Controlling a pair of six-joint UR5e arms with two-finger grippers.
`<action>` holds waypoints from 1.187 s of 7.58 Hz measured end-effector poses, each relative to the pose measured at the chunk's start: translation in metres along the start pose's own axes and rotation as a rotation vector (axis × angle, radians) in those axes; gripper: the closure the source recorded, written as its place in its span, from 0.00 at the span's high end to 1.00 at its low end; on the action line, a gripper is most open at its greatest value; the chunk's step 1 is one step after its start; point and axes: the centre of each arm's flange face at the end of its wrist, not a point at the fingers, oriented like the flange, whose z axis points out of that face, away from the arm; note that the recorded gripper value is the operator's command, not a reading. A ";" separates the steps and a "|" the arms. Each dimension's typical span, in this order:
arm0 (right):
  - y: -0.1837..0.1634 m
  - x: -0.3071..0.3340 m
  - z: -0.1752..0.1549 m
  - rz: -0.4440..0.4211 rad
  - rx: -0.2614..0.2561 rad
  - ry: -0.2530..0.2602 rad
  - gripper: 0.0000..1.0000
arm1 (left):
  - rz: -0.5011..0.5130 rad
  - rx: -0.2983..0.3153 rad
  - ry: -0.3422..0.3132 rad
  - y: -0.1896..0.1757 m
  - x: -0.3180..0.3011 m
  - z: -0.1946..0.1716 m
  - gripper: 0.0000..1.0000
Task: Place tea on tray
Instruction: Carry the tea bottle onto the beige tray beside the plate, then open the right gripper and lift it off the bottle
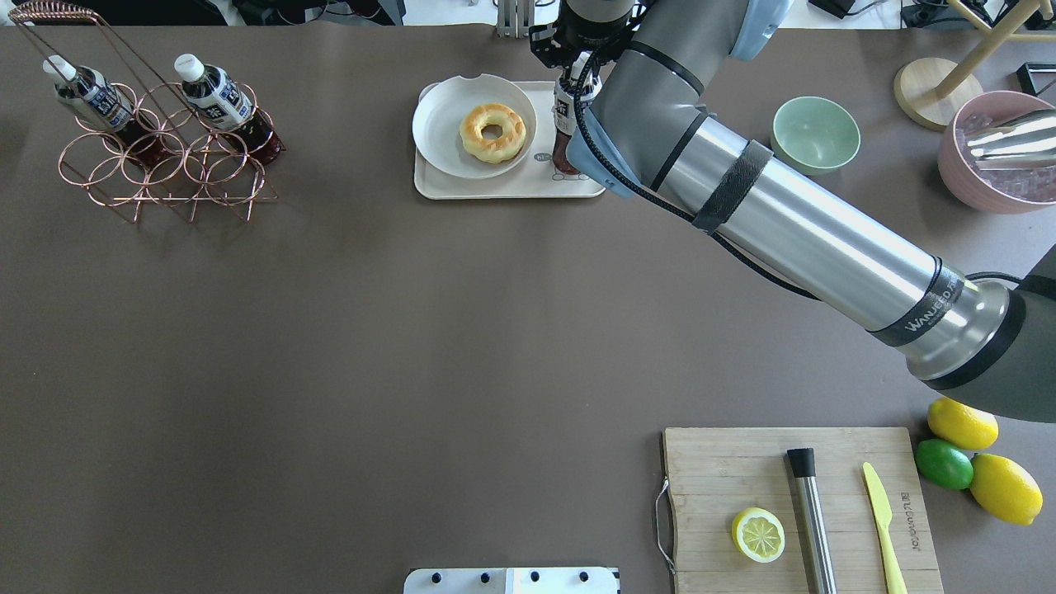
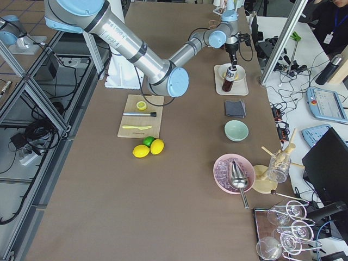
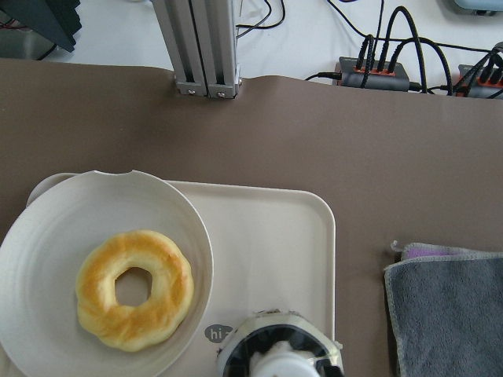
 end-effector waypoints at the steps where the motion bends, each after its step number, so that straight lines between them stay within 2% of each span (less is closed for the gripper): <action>1: -0.001 0.000 -0.001 0.002 0.003 -0.002 1.00 | 0.001 0.001 0.000 0.000 0.000 0.001 1.00; 3: -0.009 0.005 -0.010 0.008 0.009 -0.011 1.00 | 0.002 0.002 0.000 -0.001 -0.001 0.001 1.00; 6: -0.025 0.038 -0.038 0.021 -0.041 -0.064 1.00 | -0.013 -0.018 -0.004 0.005 -0.006 0.005 0.99; 8: -0.012 0.106 -0.062 -0.021 -0.051 -0.060 1.00 | -0.108 -0.069 -0.020 0.020 -0.035 -0.002 0.99; 9: -0.001 0.154 -0.073 -0.038 -0.064 -0.069 1.00 | -0.154 -0.103 -0.005 0.030 -0.055 -0.008 0.99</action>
